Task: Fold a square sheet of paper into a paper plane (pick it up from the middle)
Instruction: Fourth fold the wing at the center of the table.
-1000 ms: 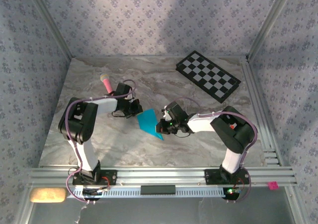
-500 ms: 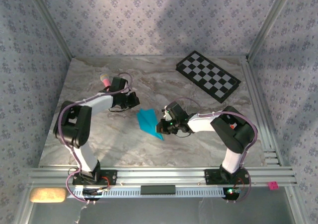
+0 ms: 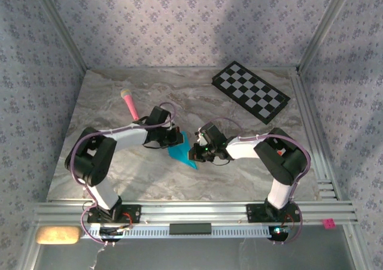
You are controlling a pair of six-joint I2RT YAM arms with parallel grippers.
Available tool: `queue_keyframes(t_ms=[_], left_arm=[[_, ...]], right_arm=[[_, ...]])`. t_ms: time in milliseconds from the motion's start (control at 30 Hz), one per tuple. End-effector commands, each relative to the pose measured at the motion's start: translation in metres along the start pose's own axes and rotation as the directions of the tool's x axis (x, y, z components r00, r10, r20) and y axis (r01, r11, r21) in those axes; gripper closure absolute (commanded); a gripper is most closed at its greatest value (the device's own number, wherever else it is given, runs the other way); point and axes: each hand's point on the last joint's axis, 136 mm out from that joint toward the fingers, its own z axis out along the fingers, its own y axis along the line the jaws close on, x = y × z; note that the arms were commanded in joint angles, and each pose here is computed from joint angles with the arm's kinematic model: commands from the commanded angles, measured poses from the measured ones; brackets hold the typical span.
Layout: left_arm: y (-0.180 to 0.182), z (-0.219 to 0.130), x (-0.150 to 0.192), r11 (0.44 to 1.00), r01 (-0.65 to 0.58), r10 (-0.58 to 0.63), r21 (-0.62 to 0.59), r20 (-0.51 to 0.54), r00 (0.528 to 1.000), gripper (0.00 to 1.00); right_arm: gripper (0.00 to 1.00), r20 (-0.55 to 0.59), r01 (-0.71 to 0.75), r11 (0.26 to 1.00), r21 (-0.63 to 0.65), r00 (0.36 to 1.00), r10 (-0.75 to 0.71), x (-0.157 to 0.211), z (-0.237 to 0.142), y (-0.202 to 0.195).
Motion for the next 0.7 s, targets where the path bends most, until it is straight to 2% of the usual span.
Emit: queue_keyframes(t_ms=[0, 233, 400, 667], left_arm=[[0.024, 0.011, 0.003, 0.998, 0.026, -0.027, -0.062, -0.001, 1.0, 0.95], [0.054, 0.016, 0.012, 0.987, 0.029, -0.035, -0.157, -0.033, 0.999, 0.97], [0.059, 0.014, 0.015, 0.983, 0.013, -0.021, -0.181, -0.043, 0.999, 0.98], [0.059, 0.016, 0.014, 0.984, 0.013, -0.022, -0.177, -0.048, 0.999, 0.98]], right_arm=[[1.0, -0.11, -0.077, 0.978, 0.196, 0.989, 0.1, 0.042, 0.0, -0.058], [1.0, -0.06, -0.032, 0.992, 0.125, 0.997, 0.039, 0.023, -0.015, -0.026], [0.99, -0.019, 0.043, 0.998, 0.034, 0.999, -0.043, 0.008, -0.027, 0.012], [0.98, -0.076, 0.04, 0.999, -0.011, 0.996, -0.04, 0.009, -0.003, 0.018]])
